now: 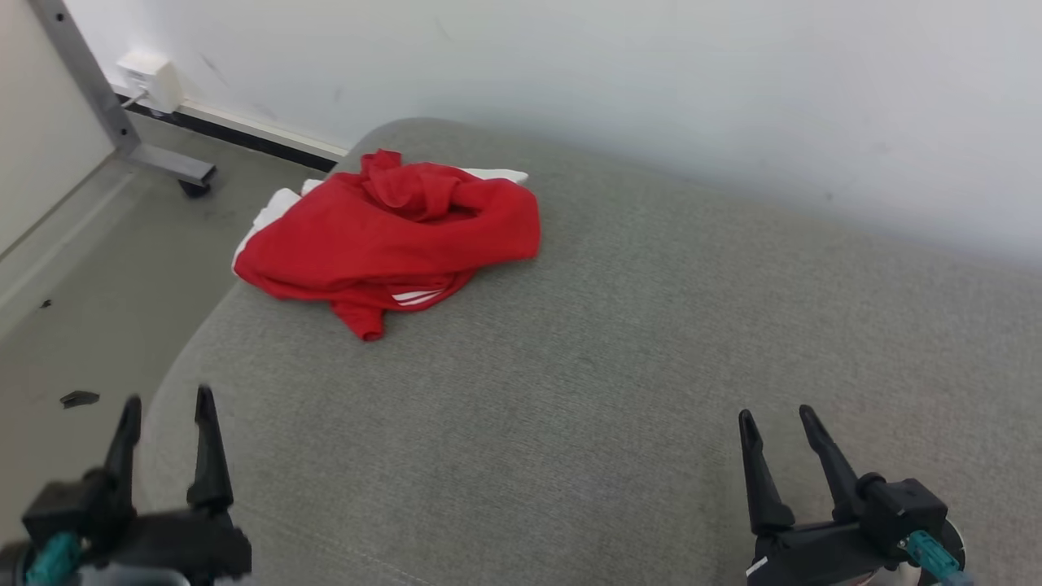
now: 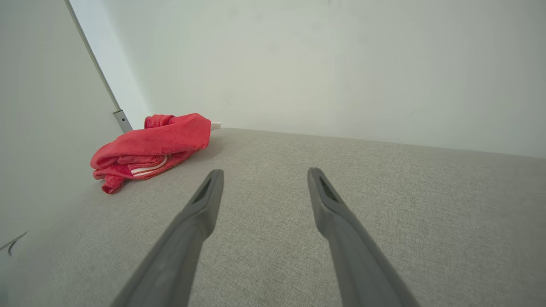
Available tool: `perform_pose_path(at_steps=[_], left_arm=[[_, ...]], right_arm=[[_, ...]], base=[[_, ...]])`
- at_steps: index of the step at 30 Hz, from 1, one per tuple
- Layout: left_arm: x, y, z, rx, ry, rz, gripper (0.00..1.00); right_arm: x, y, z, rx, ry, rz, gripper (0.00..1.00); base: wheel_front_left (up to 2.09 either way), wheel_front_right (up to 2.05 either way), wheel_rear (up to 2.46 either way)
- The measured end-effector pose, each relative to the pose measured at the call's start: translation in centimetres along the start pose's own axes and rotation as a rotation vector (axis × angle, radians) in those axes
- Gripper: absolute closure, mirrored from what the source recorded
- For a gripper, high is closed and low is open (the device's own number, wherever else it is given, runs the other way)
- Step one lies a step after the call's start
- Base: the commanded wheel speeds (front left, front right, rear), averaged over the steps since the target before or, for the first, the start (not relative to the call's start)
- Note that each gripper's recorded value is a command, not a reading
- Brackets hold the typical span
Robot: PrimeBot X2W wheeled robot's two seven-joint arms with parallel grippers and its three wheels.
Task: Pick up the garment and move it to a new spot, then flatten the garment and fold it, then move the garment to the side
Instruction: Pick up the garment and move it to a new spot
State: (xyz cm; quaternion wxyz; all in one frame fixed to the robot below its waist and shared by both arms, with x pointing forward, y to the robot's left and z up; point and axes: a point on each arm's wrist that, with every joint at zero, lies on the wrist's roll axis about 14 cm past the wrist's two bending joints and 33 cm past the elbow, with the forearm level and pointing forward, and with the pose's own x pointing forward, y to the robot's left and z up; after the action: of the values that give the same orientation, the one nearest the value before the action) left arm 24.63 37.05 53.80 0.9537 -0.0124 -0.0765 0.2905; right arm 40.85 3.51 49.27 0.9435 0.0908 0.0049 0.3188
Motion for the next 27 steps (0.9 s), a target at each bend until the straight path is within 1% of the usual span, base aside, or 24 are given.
perform_pose_path(at_steps=[6,11,17,23,27], left_arm=[[4.7,-2.4,3.2,-0.003,-0.088,-0.074,0.00],[9.0,-5.1,5.5,0.003,-0.143,-0.139,0.00],[14.1,-8.6,7.8,-0.001,-0.204,-0.196,0.00],[19.0,-12.1,7.7,-0.001,-0.192,-0.255,0.00],[21.5,-14.5,5.1,-0.001,-0.114,-0.290,0.00]], right_arm=[[0.2,-2.0,0.3,-0.017,-0.009,-0.047,0.00],[0.3,-4.6,0.6,-0.037,-0.018,-0.105,0.00],[-0.3,-9.1,1.1,-0.074,-0.032,-0.204,0.00],[-2.5,-13.8,0.8,-0.100,-0.024,-0.330,0.00],[-4.1,-16.2,0.2,-0.107,-0.007,-0.403,0.00]], base=[[0.00,0.00,0.00],[0.00,0.00,0.00],[0.00,0.00,0.00],[0.00,0.00,0.00],[0.00,0.00,0.00]])
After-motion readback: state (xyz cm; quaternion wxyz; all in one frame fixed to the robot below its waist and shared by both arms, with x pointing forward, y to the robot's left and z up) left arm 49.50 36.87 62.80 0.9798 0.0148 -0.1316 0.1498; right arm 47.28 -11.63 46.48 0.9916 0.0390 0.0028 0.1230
